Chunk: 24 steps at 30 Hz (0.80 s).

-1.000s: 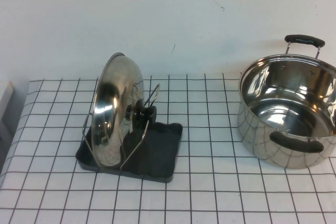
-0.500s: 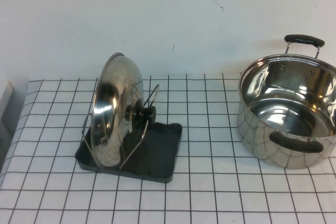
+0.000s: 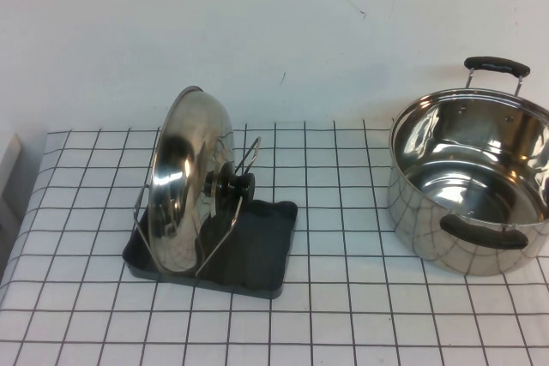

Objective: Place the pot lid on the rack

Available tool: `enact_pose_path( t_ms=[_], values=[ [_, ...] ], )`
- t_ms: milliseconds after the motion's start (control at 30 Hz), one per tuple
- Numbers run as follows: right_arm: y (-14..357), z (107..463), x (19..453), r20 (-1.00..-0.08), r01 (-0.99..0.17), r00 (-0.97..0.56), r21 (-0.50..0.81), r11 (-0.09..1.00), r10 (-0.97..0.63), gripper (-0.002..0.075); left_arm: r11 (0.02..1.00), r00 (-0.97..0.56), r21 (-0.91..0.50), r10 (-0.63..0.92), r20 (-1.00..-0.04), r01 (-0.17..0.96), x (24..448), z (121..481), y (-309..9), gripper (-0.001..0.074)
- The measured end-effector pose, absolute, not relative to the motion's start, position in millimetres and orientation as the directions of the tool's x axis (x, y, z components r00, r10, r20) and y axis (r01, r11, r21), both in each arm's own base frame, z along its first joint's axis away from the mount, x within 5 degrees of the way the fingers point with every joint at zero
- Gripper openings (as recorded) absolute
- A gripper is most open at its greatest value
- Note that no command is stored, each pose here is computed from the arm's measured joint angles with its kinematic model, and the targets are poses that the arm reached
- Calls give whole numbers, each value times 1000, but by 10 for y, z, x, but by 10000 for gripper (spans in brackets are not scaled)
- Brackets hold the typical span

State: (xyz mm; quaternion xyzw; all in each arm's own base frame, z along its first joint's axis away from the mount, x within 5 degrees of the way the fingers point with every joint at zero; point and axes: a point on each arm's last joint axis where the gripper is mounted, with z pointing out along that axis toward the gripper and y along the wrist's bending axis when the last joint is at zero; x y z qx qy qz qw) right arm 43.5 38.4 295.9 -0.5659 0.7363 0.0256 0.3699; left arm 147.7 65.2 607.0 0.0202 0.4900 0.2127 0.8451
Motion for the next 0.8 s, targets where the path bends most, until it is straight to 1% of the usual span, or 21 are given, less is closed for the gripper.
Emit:
enact_pose_path(
  t_ms=[67, 133, 167, 233, 300, 400, 433, 533, 600, 700, 800],
  values=[
    [378, 2906, 429, -544, -863, -76, -384, 328, -835, -1, 821, 344, 267, 475, -810, -505, 1510, 5971, 829, -1],
    [375, 2864, 423, -526, -872, -75, -378, 312, -847, -1, 741, 259, 269, 512, -819, -615, 1534, 5841, 970, -1],
    [375, 2857, 423, -524, -872, -74, -378, 310, -849, -1, 711, 230, 247, 503, -833, -658, 1520, 5763, 1024, -1],
    [385, 2829, 431, -528, -872, -74, -378, 312, -846, -1, 696, 229, 166, 437, -870, -698, 1447, 5616, 1061, -1],
    [416, 2808, 457, -558, -863, -67, -384, 329, -827, -1, 730, 272, 50, 316, -909, -682, 1380, 5424, 1043, -1],
    [483, 2750, 511, -622, -843, -45, -396, 363, -782, -1, 785, 330, -73, 173, -928, -616, 1228, 5162, 914, -1],
    [498, 2723, 527, -633, -837, -36, -403, 369, -773, -1, 810, 352, -109, 126, -927, -576, 1179, 5069, 842, -1],
    [527, 2662, 539, -658, -838, -40, -388, 385, -752, -1, 886, 409, -203, -16, -912, -418, 1050, 4792, 594, -1],
    [529, 2641, 537, -658, -840, -45, -382, 385, -751, -1, 923, 412, -244, -107, -905, -297, 1016, 4601, 444, -1],
    [532, 2632, 531, -660, -844, -51, -372, 385, -750, -1, 941, 352, -318, -260, -899, -118, 1055, 4274, 270, -1],
    [531, 2634, 528, -663, -844, -52, -370, 387, -747, -1, 909, 214, -408, -416, -884, 81, 1145, 4030, 73, -1]
  ],
)
